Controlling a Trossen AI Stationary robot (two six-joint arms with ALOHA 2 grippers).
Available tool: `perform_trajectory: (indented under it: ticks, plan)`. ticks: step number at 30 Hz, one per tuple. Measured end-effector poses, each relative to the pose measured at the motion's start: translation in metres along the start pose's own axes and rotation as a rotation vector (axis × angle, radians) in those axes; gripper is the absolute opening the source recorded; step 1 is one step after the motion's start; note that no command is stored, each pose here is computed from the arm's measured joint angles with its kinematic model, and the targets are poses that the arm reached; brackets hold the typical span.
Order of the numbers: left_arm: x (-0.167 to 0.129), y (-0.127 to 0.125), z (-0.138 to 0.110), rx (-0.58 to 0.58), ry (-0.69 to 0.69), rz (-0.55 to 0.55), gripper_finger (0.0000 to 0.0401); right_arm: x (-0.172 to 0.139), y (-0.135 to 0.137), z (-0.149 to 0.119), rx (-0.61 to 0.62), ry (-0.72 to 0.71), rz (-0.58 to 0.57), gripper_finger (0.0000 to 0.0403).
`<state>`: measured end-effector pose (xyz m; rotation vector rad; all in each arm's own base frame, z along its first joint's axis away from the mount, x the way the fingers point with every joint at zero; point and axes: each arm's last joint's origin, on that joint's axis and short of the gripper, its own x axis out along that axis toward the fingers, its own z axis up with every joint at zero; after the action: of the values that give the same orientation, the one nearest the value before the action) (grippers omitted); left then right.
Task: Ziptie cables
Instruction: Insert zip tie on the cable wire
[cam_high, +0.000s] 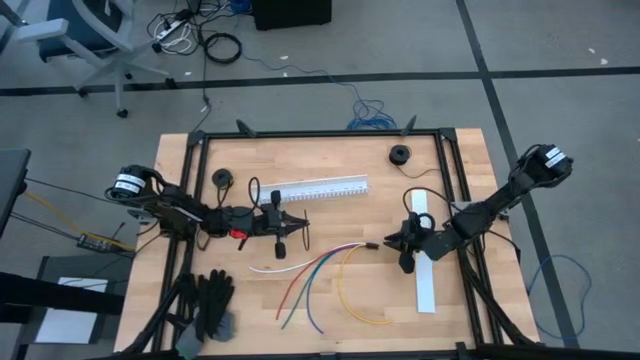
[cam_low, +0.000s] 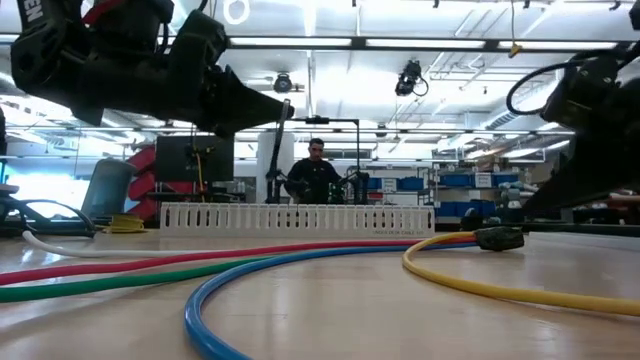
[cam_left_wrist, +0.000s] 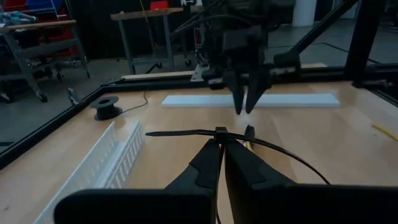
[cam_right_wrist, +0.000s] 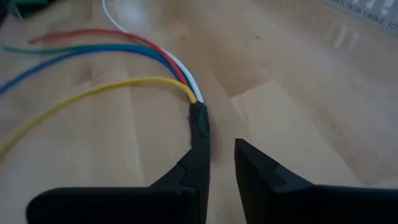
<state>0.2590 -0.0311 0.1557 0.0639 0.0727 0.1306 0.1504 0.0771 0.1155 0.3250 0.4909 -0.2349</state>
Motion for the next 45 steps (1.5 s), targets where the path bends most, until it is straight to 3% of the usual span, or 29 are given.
perform_trajectory:
  ticks: [10,20,28,45]
  plan:
    - [0.027,-0.008,-0.008,0.019,0.056,-0.003,0.0,0.023,0.002,-0.01,-0.101,0.06,-0.019,0.0116]
    - [0.04,-0.012,-0.012,0.015,0.048,-0.001,0.0,0.048,0.016,-0.015,-0.153,0.011,-0.056,0.0115]
    - [0.04,-0.012,-0.012,0.012,0.046,-0.012,0.0,0.05,0.023,-0.015,-0.059,0.0,0.003,0.0115]
    - [0.04,-0.012,-0.013,0.008,0.059,-0.013,0.0,0.048,0.029,-0.017,-0.025,0.053,0.105,0.0111]
